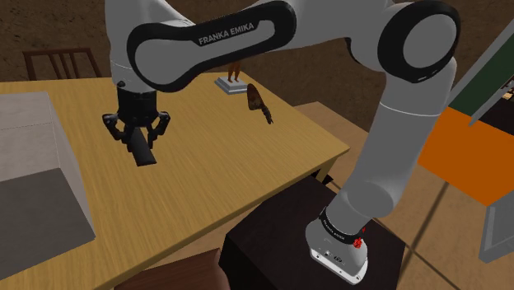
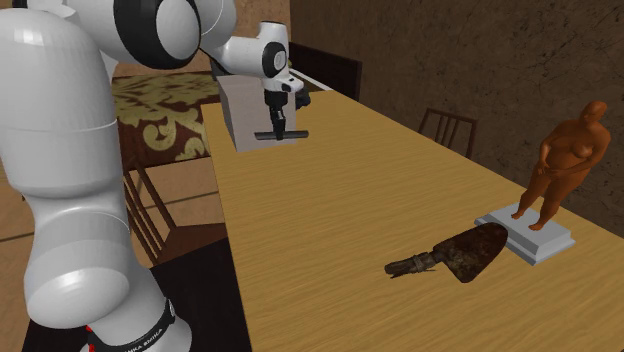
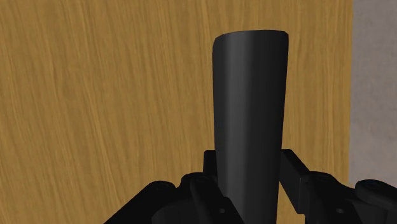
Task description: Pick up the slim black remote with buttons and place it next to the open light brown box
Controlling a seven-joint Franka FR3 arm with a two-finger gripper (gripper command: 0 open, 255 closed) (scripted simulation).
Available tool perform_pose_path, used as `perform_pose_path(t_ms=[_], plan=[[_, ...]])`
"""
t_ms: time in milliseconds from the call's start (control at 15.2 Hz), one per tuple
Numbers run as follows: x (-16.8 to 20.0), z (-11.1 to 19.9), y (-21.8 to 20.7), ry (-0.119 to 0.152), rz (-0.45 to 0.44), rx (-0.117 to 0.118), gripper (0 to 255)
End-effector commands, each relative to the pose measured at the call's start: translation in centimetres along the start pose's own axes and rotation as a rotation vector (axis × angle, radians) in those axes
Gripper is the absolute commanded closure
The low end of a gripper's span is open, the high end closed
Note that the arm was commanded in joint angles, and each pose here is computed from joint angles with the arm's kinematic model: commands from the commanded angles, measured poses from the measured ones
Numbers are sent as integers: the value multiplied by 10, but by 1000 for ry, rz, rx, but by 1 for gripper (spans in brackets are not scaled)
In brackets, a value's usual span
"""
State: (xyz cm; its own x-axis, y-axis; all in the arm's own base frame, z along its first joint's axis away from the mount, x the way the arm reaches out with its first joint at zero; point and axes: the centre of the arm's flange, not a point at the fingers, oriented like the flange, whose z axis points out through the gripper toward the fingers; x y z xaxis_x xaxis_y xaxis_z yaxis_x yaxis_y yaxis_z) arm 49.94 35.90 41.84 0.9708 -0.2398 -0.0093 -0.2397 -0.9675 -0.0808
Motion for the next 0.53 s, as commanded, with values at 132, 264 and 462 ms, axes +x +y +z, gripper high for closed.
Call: perform_pose_path(t_ms=[132,264,462], plan=[[1,21,1,0,0,0,255],[1,31,2,0,0,0,255],[1,47,3,0,0,0,255]])
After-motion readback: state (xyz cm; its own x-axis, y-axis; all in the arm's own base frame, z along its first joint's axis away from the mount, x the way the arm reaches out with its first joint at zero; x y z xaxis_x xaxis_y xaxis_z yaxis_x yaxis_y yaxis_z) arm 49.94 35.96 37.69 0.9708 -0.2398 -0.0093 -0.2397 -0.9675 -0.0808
